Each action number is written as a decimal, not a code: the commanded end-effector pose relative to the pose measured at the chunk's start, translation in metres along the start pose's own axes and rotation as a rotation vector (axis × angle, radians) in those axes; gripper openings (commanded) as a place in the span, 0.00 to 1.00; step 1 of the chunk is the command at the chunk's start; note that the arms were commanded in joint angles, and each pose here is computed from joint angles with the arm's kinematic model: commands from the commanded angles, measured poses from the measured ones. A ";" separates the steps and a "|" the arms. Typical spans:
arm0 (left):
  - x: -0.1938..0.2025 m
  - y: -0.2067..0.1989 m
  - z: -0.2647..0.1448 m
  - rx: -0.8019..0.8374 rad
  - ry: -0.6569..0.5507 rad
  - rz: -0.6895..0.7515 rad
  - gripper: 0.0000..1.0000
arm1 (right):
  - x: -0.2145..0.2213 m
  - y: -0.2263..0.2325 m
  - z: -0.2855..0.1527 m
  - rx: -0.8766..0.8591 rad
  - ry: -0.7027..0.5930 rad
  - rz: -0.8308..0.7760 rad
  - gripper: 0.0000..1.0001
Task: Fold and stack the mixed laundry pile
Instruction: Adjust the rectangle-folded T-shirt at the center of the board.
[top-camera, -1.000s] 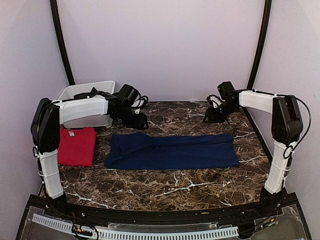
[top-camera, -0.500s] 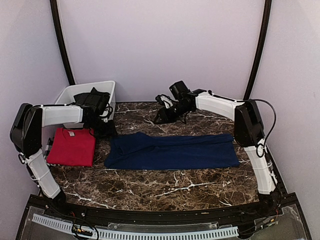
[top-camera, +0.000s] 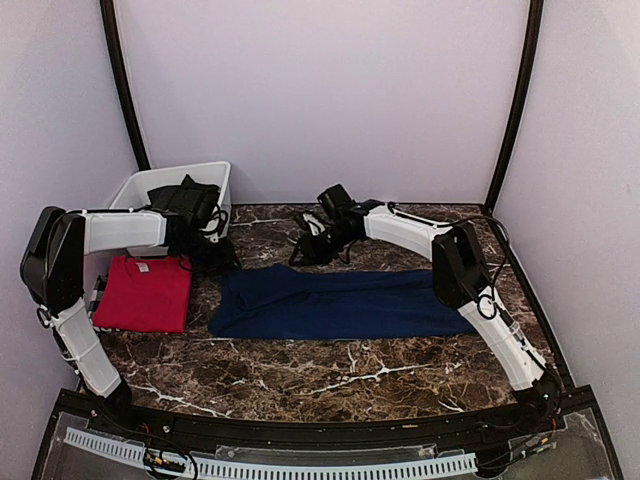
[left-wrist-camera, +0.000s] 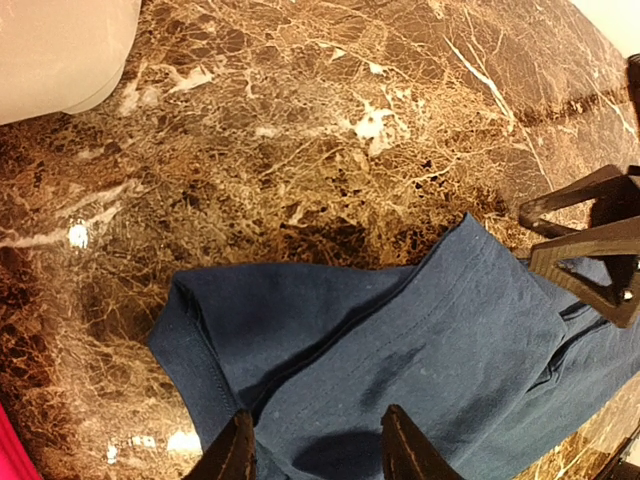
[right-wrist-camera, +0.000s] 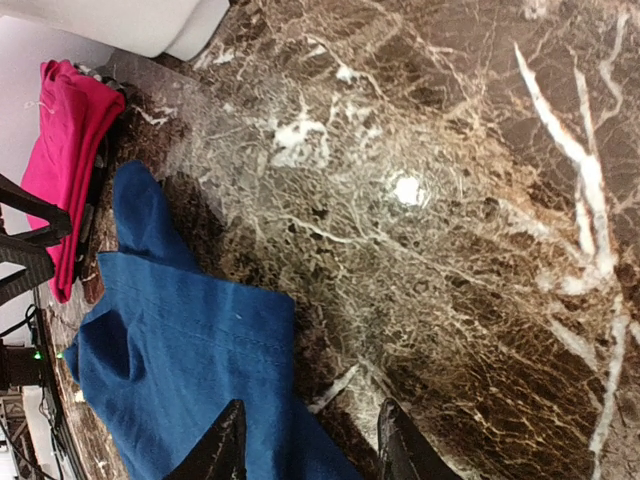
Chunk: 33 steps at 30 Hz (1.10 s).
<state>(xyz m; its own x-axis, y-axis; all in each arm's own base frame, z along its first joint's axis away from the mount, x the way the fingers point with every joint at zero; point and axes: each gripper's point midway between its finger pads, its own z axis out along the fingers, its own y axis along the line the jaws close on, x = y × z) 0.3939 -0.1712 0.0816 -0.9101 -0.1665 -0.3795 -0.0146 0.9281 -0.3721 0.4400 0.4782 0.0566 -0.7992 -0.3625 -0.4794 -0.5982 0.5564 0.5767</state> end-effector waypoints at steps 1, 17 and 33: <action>0.008 0.004 0.006 0.006 0.022 -0.021 0.42 | -0.001 0.011 0.009 -0.037 -0.001 0.009 0.42; 0.024 0.016 0.032 -0.014 0.078 -0.051 0.40 | 0.005 0.018 0.016 -0.095 0.015 0.018 0.33; 0.027 0.023 0.029 -0.052 0.084 -0.054 0.46 | 0.001 0.029 0.016 -0.125 0.006 0.007 0.30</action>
<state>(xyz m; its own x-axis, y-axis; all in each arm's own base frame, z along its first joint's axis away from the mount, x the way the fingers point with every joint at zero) 0.3866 -0.1701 0.0400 -0.9363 -0.1802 -0.3013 -0.0635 0.9309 -0.3596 0.4249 0.4946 0.0544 -0.8186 -0.3650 -0.4435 -0.5742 0.4999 0.6484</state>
